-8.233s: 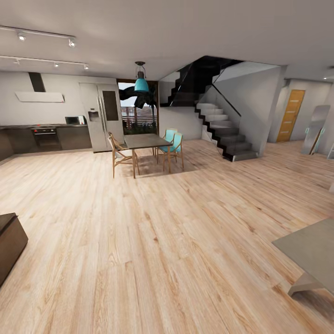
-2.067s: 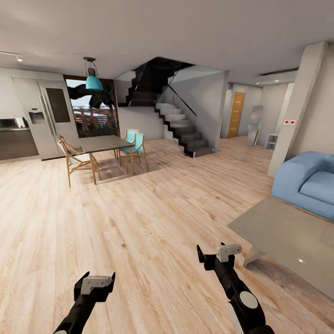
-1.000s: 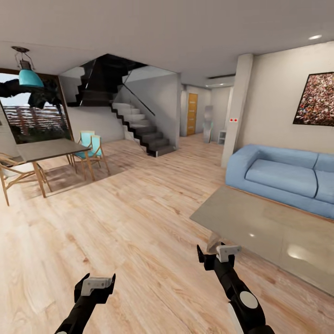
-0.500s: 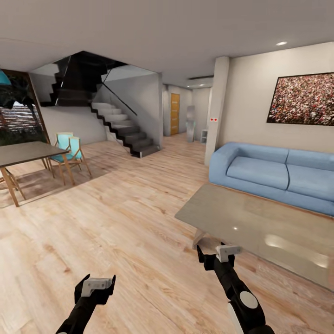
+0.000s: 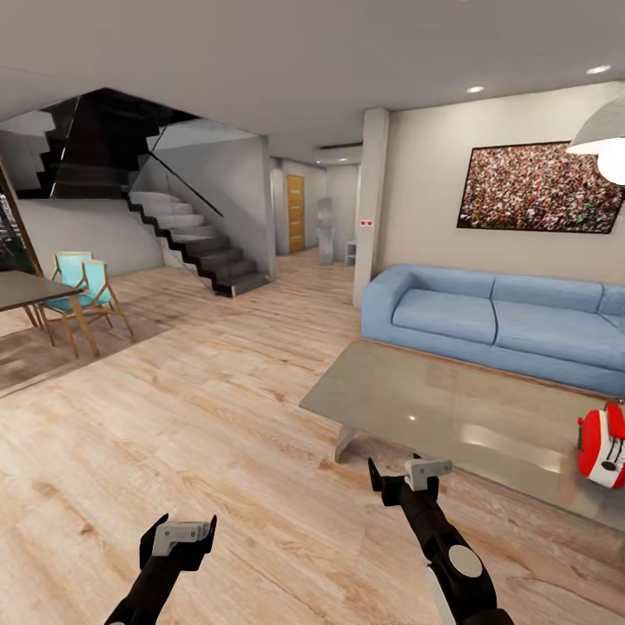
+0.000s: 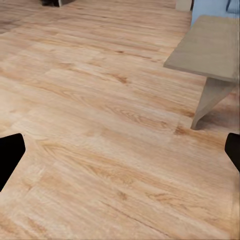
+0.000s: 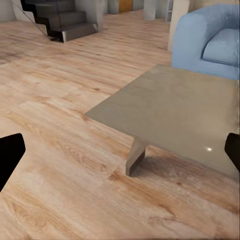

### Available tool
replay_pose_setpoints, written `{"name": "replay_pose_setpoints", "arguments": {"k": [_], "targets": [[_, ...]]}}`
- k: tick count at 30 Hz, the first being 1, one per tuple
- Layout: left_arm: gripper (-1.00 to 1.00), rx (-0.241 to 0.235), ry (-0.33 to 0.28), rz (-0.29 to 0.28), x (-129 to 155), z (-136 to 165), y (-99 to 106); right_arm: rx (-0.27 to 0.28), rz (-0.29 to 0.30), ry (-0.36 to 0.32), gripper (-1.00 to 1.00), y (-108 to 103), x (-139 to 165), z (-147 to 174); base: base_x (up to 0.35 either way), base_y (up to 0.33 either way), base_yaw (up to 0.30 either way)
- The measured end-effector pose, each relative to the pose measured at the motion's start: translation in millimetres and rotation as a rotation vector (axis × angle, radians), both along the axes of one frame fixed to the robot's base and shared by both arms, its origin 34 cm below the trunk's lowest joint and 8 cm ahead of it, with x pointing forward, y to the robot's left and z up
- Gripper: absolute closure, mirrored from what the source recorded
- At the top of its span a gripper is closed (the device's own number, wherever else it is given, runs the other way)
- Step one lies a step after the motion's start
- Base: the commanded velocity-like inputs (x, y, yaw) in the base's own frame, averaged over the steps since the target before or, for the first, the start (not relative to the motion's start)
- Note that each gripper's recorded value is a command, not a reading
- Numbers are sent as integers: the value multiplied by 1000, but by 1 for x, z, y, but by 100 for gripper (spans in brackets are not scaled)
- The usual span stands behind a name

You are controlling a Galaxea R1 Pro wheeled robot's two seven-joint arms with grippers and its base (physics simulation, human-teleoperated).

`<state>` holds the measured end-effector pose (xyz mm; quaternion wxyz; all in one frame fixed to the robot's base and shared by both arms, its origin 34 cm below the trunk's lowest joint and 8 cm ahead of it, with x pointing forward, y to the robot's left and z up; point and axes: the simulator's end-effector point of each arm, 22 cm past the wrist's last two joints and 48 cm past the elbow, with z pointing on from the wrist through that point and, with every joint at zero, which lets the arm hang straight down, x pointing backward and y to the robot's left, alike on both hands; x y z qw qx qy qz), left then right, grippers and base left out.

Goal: Turn on the radio receiver that's on the table in the living room.

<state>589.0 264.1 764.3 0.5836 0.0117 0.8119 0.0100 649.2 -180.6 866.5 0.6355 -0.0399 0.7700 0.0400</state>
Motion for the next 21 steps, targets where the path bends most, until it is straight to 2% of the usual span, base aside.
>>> {"name": "replay_pose_setpoints", "arguments": {"k": [21], "targets": [[-100,-1,1,-9,0,-1,-4,0,0,0,-100,0,0,0,0,0,-220]]}}
